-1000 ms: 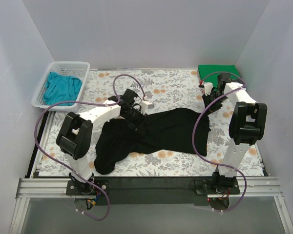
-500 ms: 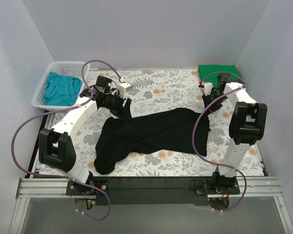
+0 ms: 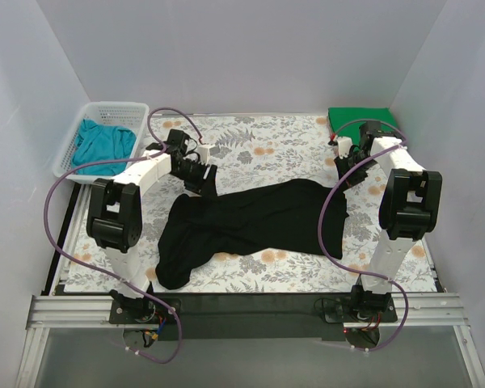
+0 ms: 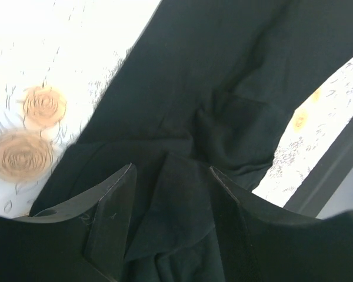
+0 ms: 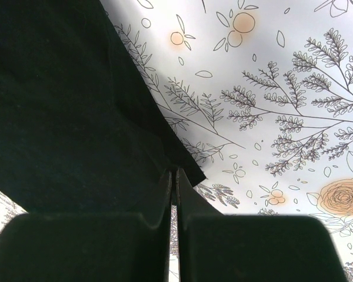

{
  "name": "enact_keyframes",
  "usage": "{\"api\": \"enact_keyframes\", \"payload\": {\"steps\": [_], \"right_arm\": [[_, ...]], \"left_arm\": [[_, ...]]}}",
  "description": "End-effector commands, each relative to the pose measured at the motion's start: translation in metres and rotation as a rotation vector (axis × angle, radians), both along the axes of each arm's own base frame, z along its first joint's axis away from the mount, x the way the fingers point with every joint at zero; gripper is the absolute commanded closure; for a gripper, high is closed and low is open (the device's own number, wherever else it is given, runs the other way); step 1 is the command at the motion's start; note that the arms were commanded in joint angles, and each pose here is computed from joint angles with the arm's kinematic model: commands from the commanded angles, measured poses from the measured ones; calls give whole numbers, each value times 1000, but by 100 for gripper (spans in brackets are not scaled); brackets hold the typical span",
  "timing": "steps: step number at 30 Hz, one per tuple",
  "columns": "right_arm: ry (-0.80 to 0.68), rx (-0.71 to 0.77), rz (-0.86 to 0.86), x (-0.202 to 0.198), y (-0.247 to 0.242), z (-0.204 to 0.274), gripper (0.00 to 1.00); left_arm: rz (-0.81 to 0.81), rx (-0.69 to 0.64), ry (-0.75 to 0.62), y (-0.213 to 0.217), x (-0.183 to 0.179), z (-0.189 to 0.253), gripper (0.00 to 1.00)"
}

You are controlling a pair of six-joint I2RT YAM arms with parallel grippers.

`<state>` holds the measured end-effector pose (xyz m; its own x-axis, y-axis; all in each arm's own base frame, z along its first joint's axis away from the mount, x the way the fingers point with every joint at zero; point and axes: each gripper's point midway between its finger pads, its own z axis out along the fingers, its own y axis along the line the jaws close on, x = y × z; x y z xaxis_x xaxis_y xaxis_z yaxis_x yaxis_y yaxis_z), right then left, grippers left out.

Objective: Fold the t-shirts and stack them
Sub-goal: Flatten the tshirt out

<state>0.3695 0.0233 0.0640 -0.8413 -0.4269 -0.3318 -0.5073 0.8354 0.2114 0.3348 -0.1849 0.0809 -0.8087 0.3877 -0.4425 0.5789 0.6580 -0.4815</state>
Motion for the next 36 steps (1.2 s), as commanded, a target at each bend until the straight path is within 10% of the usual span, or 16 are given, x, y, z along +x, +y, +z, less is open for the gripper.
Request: {"api": "enact_keyframes", "payload": {"steps": [1, 36], "right_arm": [[18, 12, 9, -6, 1, -1, 99], [23, 18, 12, -6, 1, -3, 99]], "left_arm": [[-27, -81, -33, -15, 10, 20, 50], [-45, -26, 72, -22, -12, -25, 52]]}}
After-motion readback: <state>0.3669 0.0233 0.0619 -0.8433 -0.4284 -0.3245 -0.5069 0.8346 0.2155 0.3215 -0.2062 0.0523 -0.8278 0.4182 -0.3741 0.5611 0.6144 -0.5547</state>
